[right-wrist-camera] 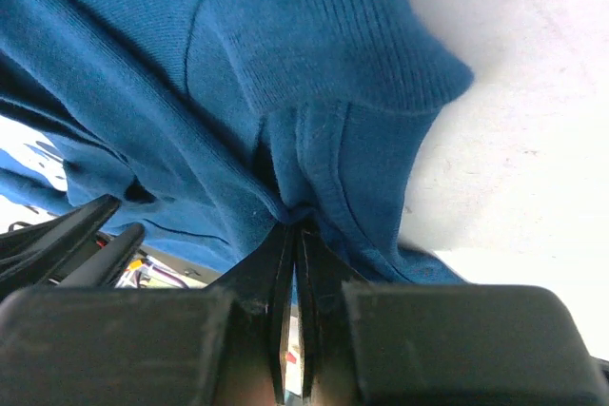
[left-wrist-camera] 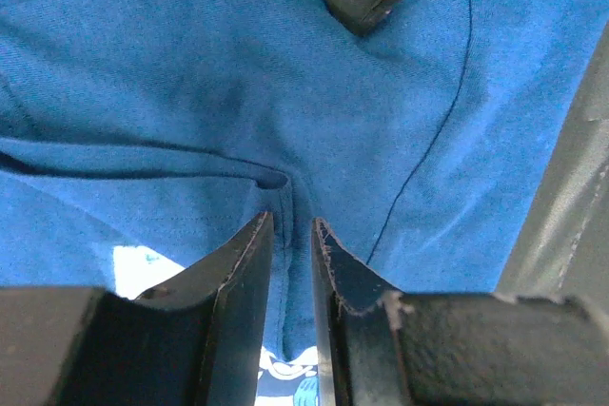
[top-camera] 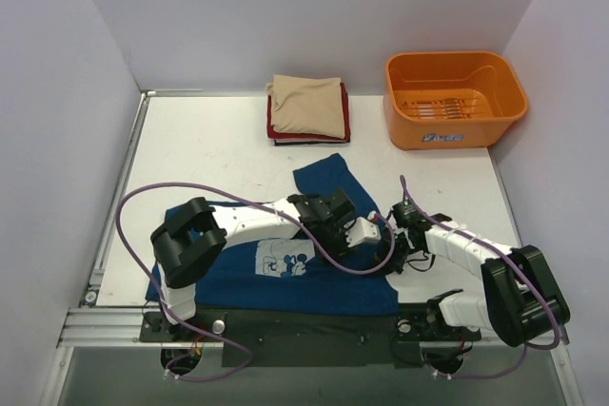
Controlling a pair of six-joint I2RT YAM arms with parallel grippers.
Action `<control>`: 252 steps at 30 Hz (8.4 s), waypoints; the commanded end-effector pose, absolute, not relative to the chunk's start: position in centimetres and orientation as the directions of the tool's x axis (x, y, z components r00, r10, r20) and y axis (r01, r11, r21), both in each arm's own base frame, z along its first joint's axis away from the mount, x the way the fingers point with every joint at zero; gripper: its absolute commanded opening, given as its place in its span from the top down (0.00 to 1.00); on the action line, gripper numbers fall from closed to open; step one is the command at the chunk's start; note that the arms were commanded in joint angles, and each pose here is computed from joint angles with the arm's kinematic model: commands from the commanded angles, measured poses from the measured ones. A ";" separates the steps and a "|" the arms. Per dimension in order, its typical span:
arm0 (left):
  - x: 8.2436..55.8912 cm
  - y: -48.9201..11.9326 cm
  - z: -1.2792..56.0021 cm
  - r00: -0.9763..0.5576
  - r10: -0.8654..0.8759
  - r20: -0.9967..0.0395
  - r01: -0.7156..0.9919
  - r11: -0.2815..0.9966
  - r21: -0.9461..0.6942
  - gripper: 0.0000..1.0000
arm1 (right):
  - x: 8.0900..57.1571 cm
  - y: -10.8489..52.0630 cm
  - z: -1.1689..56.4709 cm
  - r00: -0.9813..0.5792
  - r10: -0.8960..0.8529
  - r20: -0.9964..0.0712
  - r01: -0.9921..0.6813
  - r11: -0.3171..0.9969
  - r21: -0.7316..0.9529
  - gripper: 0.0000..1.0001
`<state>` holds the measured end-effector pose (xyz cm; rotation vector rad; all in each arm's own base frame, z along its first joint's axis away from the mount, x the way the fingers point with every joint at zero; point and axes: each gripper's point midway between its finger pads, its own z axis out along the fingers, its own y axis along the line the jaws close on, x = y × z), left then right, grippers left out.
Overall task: Fold and stack the t-shirts
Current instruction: Fold the flattened tshirt in 1/3 of the way, then grap the side of the flattened tshirt furthest away from the robot with both arms, then fold the other side of the tshirt into a rectangle
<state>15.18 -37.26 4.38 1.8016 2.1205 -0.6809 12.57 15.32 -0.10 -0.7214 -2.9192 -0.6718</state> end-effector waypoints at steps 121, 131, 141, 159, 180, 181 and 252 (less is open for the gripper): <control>33.1 4.4 2.3 -0.941 0.188 -0.281 0.232 0.964 -0.132 0.37 | 43.5 21.8 0.4 -0.981 -0.075 -0.180 -0.120 0.960 0.253 0.56; 29.8 1.8 2.9 -0.925 0.305 -0.228 0.364 0.885 -0.292 0.76 | 45.2 22.4 5.3 -0.960 -0.040 -0.277 -0.139 0.928 0.347 1.00; 33.6 1.1 7.4 -0.857 0.288 -0.427 0.412 0.881 -0.233 1.00 | 47.3 21.6 15.5 -0.874 -0.019 -0.486 -0.244 0.881 0.404 1.00; 26.9 2.1 10.3 -0.702 0.562 -0.437 0.638 0.769 -0.034 1.00 | 29.7 18.1 16.4 -0.897 -0.142 -0.419 -0.342 0.823 0.453 1.00; 19.4 -4.5 11.3 -0.354 0.874 -0.331 0.932 0.300 -0.205 0.38 | 21.3 15.7 6.0 -0.965 -0.030 -0.260 -0.151 0.875 0.459 1.00; 20.2 -5.0 11.1 -0.365 0.868 -0.336 0.929 0.317 -0.190 0.37 | 21.2 15.7 5.9 -0.967 -0.033 -0.254 -0.150 0.875 0.460 1.00; 11.6 -0.3 8.1 -0.353 0.933 -0.071 0.911 0.325 -0.254 0.55 | 17.8 14.9 7.2 -0.969 0.005 -0.248 -0.119 0.869 0.481 1.00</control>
